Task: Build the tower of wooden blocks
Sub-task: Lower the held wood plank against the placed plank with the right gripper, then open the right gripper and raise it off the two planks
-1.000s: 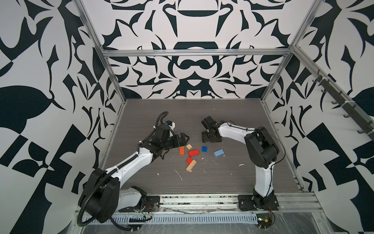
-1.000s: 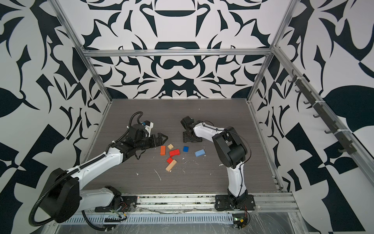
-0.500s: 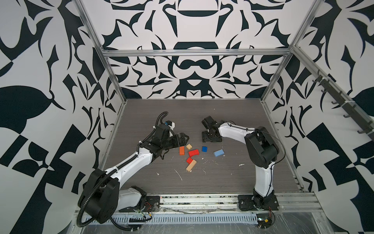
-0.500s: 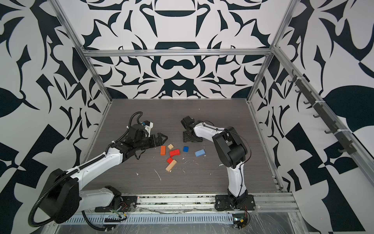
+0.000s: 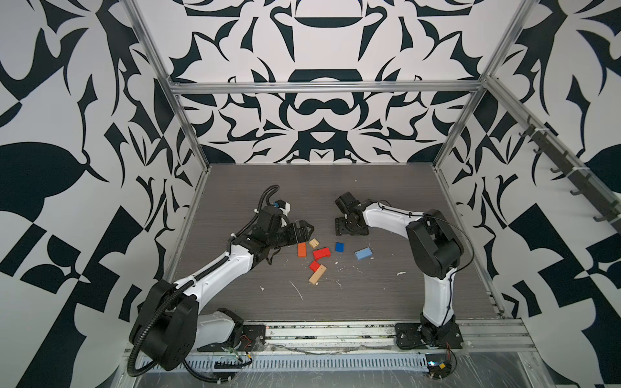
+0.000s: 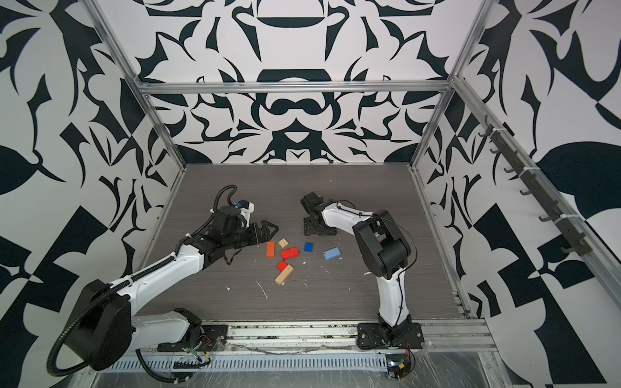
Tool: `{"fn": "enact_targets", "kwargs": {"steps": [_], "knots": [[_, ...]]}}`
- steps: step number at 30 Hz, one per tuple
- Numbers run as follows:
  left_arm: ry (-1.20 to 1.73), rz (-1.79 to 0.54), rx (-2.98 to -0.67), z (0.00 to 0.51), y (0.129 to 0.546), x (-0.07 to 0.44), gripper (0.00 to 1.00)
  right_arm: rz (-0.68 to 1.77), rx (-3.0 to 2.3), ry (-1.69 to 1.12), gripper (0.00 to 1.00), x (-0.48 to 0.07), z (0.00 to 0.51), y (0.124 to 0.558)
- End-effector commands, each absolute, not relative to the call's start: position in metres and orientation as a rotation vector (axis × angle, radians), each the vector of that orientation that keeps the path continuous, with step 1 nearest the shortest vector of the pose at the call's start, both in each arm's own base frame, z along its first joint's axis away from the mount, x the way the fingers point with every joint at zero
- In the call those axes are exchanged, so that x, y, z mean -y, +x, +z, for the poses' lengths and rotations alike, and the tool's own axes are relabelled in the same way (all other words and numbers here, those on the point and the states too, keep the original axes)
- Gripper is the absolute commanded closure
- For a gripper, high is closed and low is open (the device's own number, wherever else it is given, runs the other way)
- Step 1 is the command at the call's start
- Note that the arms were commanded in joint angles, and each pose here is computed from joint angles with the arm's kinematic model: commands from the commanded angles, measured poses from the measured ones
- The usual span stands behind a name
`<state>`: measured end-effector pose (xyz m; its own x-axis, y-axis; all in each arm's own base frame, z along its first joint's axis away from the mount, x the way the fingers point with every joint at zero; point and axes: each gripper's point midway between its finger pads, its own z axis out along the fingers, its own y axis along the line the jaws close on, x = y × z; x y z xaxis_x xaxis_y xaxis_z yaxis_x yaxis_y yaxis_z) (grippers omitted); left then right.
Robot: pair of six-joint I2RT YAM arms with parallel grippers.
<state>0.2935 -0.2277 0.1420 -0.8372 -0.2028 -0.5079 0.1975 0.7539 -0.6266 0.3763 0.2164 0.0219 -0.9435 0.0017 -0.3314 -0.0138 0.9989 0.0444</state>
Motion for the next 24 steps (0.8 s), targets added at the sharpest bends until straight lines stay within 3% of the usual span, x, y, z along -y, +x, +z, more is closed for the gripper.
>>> {"fn": "enact_targets", "kwargs": {"steps": [1,24], "knots": [[0.013,-0.938,-2.363,0.1510,0.2932,0.2281,0.00,0.075,-2.779,0.007,0.20,-0.2196,0.0298,0.3856],[0.018,-0.946,-2.366,0.1520,0.2946,0.2305,0.01,0.047,-2.776,-0.004,0.17,-0.2181,0.0306,0.3877]]}}
